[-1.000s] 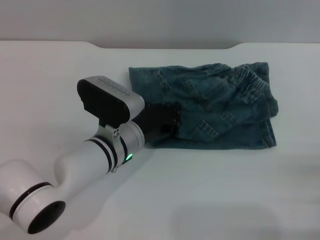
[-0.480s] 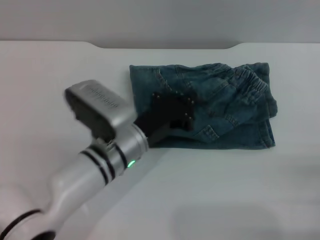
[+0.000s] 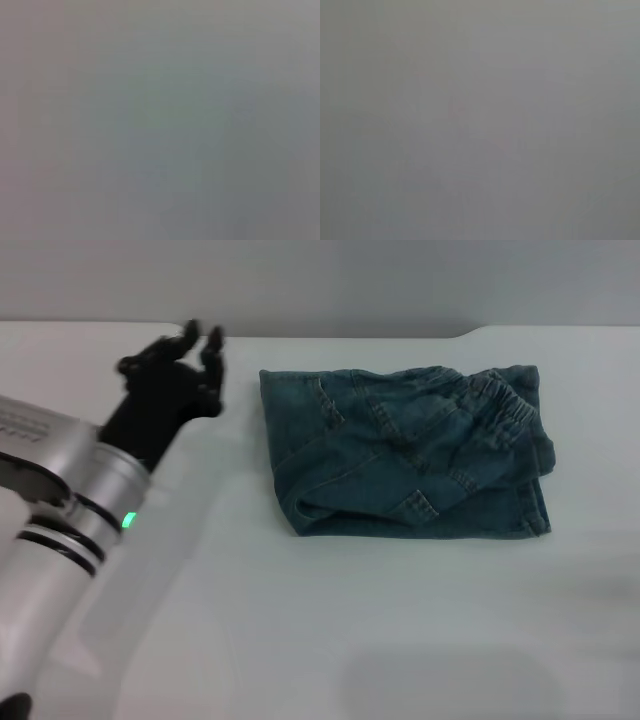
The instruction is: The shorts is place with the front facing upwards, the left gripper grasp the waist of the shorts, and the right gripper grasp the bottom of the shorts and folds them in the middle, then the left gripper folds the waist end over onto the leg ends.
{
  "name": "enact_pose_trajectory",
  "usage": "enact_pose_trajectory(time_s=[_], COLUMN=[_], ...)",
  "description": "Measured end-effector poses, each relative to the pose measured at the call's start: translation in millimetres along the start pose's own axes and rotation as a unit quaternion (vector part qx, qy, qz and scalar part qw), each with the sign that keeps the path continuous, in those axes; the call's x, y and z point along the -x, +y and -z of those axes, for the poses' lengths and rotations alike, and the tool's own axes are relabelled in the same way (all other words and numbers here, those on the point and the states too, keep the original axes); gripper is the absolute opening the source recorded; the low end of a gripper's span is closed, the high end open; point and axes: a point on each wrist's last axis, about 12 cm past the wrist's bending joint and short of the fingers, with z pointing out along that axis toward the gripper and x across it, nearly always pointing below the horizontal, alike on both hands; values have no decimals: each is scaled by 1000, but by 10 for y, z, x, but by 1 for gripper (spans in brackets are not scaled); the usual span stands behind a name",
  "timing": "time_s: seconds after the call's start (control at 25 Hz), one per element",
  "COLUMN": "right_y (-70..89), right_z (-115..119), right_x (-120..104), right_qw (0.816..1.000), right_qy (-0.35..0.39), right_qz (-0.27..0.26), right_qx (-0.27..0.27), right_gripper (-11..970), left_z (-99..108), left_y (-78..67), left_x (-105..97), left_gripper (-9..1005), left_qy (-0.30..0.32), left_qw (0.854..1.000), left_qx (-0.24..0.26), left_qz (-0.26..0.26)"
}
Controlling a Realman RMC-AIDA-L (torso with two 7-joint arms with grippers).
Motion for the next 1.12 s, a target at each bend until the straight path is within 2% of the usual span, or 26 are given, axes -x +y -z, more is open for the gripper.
enact_pose_trajectory(time_s=[0.08, 0.16, 0.28, 0.48, 0.64, 0.84, 1.08, 1.12], right_y=[-7, -18, -35, -62, -96, -66, -52, -52], right_z=[22, 43, 75, 86, 56, 57, 32, 32], right_x=[11, 16, 4, -63, -110, -107, -99, -89], right_qw=[1000, 1000, 1000, 999, 998, 998, 998, 999], right_qy=[-5, -8, -4, 23, 40, 38, 34, 30], right_qz=[3, 5, 1, -29, -36, -37, -38, -37], right_qx=[1, 0, -2, -12, -34, -27, -27, -27], right_gripper=[0, 25, 62, 211, 338, 487, 671, 671], left_z=[29, 74, 131, 210, 235, 266, 266, 267], left_y=[155, 262, 340, 342, 351, 377, 387, 387], left_x=[-77, -151, -216, -247, -264, -279, -282, -283], left_gripper=[101, 280, 387, 541, 636, 755, 834, 834], left_qy=[18, 32, 42, 42, 46, 48, 49, 49], left_qw=[1000, 999, 997, 997, 997, 997, 997, 997], left_qx=[23, 36, 45, 49, 51, 55, 57, 57], left_qz=[-12, -24, -36, -35, -35, -36, -27, -23])
